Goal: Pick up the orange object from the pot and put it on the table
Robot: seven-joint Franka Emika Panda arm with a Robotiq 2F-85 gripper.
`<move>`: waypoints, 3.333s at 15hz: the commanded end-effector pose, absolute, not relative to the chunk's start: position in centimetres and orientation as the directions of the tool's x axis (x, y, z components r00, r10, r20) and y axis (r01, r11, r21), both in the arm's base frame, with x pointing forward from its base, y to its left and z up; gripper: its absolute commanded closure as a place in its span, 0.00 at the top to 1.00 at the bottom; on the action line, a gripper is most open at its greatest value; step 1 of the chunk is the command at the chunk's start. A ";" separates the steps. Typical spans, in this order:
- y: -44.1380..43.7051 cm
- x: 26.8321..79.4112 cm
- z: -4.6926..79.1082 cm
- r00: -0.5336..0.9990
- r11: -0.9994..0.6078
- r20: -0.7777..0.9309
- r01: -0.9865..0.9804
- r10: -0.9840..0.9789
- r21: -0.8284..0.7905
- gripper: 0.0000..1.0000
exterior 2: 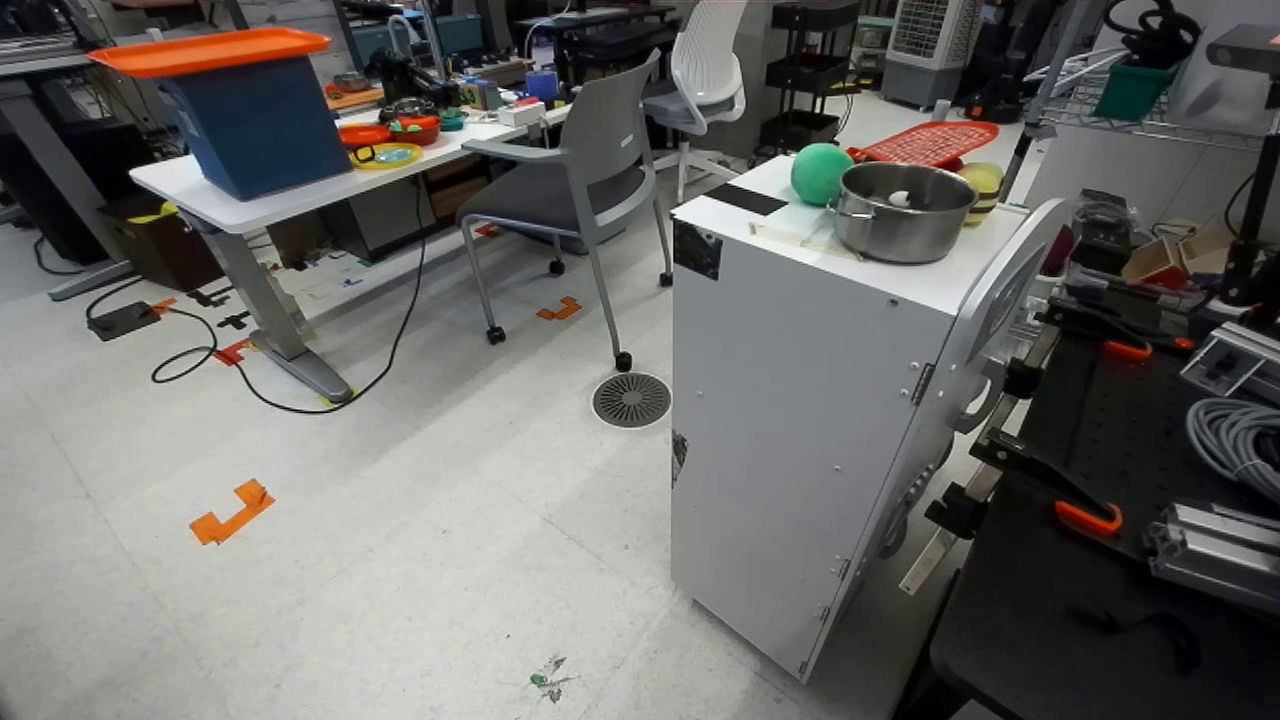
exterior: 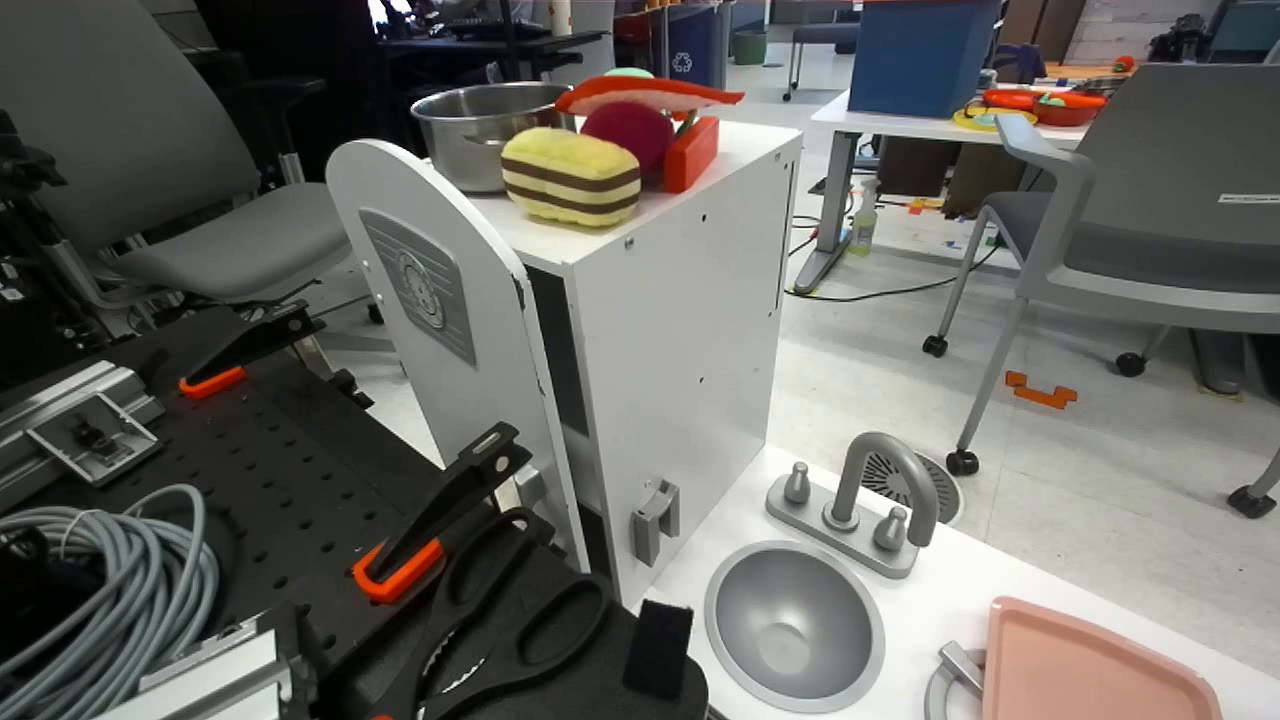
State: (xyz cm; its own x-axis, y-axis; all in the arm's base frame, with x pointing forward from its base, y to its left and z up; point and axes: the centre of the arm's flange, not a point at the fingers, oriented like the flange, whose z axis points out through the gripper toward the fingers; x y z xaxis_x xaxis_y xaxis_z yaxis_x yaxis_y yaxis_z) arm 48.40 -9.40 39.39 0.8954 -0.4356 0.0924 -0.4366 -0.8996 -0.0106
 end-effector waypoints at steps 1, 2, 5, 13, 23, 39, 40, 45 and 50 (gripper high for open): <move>-10.0 48.6 40.0 0.887 -0.893 0.101 -0.449 -0.450 -0.031 0.85; -10.0 48.6 40.0 0.887 -0.893 0.102 -0.450 -0.451 -0.032 0.92; -9.9 48.4 40.2 0.891 -0.896 0.095 -0.443 -0.444 -0.031 1.00; -7.7 46.0 41.9 0.932 -0.930 0.033 -0.363 -0.362 0.049 1.00; -5.2 41.7 46.9 0.976 -0.972 -0.016 -0.214 -0.217 0.093 1.00; -3.1 40.1 47.8 0.997 -0.993 -0.035 -0.070 -0.073 0.090 1.00; -3.1 40.1 47.8 0.997 -0.994 -0.036 -0.069 -0.073 0.090 1.00; -3.1 40.1 47.8 0.997 -0.994 -0.036 -0.069 -0.072 0.090 1.00; -3.1 40.1 47.8 0.997 -0.994 -0.036 -0.069 -0.072 0.090 1.00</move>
State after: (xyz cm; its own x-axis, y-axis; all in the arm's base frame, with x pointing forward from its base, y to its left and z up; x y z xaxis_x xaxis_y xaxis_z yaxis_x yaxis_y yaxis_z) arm 40.06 -3.09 47.83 0.9968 -0.0722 -0.0356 -0.0688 -0.9936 0.0901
